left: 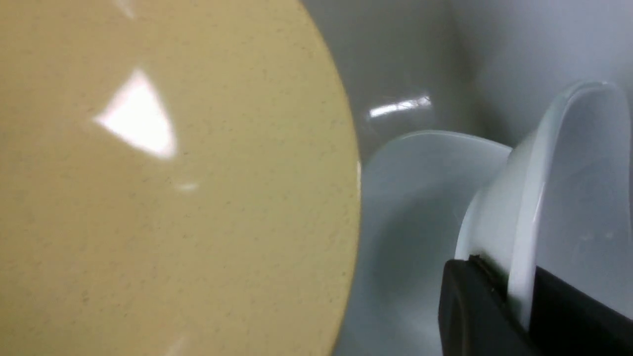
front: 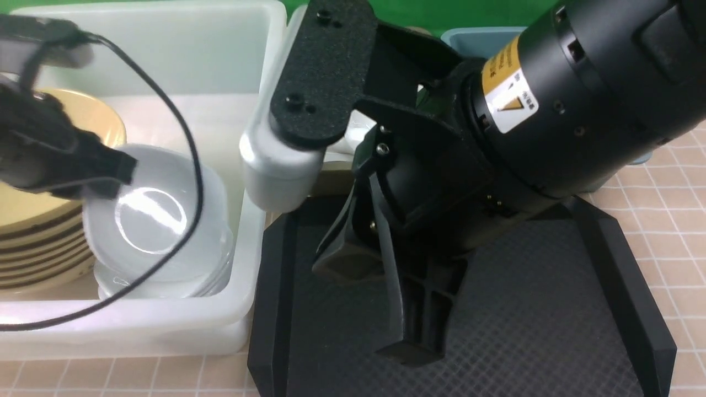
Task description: On brown table put chopsticks spoon bowls plates into blue grey white boxes.
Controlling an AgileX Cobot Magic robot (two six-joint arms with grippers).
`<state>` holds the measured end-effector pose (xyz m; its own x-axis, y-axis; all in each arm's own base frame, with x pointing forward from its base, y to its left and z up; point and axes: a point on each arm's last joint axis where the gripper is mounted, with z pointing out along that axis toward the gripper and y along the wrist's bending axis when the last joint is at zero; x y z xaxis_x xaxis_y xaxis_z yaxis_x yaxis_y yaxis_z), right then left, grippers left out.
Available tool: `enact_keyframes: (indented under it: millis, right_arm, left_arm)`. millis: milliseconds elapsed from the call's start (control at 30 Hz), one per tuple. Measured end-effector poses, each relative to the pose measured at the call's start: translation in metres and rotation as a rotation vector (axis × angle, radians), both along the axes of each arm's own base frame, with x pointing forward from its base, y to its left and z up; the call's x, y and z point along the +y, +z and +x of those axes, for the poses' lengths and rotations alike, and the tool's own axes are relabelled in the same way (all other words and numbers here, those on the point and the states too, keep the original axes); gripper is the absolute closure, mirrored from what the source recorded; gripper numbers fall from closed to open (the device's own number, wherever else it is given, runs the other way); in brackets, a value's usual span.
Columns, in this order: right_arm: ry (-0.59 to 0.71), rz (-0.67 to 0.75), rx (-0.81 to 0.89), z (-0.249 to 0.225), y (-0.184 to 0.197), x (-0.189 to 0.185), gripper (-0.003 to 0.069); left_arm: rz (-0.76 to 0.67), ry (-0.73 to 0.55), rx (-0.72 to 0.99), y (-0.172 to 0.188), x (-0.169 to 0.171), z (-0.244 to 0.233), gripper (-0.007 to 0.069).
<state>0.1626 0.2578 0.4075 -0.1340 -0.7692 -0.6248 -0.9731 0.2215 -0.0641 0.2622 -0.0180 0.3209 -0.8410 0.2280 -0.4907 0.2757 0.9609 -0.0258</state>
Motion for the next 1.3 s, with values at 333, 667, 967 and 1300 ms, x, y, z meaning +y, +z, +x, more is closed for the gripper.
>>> enact_keyframes:
  millis: [333,667,967,1300]
  right_arm:
    - [0.002,-0.012,-0.002,0.0,-0.001,-0.001,0.061]
    - [-0.004,-0.037,-0.032,0.003,-0.001,-0.003,0.061]
    - [-0.17,-0.16,-0.104,0.006,0.005,-0.029,0.0607]
    - [-0.317,-0.092,-0.148,-0.03,-0.011,-0.094,0.0598]
  left_arm:
    - [0.057,-0.056,0.066,-0.016,0.002,0.009,0.0497]
    - [0.074,-0.054,0.026,0.018,0.004,0.002,0.0165]
    - [0.059,0.045,-0.132,0.091,0.008,-0.067,0.0341]
    - [0.095,0.079,-0.306,0.028,0.015,-0.18,0.0623]
